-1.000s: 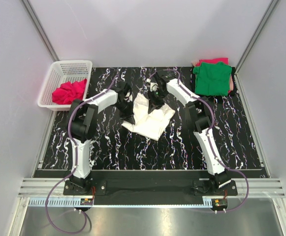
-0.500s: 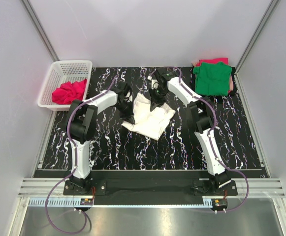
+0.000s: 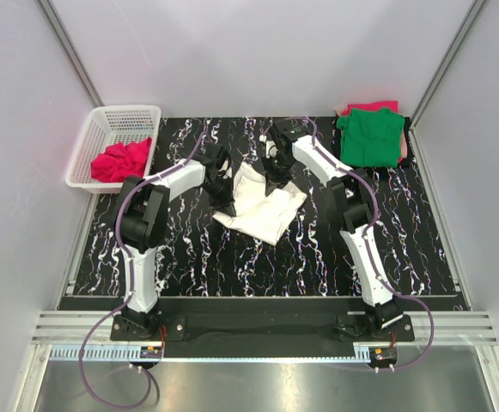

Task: Fold and stack the t-shirts
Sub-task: Fold the tshirt

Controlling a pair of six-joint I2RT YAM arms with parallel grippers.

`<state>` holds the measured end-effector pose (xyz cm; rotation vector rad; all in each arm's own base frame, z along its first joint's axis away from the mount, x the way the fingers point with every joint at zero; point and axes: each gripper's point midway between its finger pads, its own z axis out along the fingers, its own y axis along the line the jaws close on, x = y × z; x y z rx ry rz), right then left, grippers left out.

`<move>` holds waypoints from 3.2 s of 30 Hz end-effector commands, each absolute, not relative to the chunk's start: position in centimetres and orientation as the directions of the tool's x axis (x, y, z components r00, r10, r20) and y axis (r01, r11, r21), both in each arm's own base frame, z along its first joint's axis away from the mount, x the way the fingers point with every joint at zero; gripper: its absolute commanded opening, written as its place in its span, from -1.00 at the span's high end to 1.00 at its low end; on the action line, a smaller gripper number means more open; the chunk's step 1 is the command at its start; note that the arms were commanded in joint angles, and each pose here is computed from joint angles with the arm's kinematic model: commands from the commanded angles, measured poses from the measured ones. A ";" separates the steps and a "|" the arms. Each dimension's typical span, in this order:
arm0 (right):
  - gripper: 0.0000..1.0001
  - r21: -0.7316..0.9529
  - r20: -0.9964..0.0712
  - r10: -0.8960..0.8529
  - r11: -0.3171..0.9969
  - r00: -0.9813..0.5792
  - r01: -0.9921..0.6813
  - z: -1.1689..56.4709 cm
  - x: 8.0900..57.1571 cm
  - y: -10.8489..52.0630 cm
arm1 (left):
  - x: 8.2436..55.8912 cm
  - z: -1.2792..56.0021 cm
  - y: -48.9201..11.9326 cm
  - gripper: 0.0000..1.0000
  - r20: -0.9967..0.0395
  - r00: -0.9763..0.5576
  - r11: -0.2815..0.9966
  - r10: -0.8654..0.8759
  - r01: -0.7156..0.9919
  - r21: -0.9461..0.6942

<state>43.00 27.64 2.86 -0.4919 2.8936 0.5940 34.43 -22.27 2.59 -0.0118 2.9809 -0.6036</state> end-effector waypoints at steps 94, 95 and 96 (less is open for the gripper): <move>0.22 0.448 -0.275 -0.121 0.862 -0.954 -0.238 6.6 32.2 34.8 | 43.6 8.4 -25.4 0.51 -0.264 -0.963 0.864 0.064 0.185 -0.468; 0.22 0.448 -0.269 -0.118 0.863 -0.956 -0.232 6.6 32.0 34.6 | 43.5 8.2 -25.5 0.50 -0.259 -0.964 0.863 0.068 0.187 -0.469; 0.21 0.453 -0.260 -0.118 0.862 -0.958 -0.229 6.5 31.7 34.6 | 43.4 7.6 -25.6 0.50 -0.248 -0.966 0.864 0.072 0.184 -0.469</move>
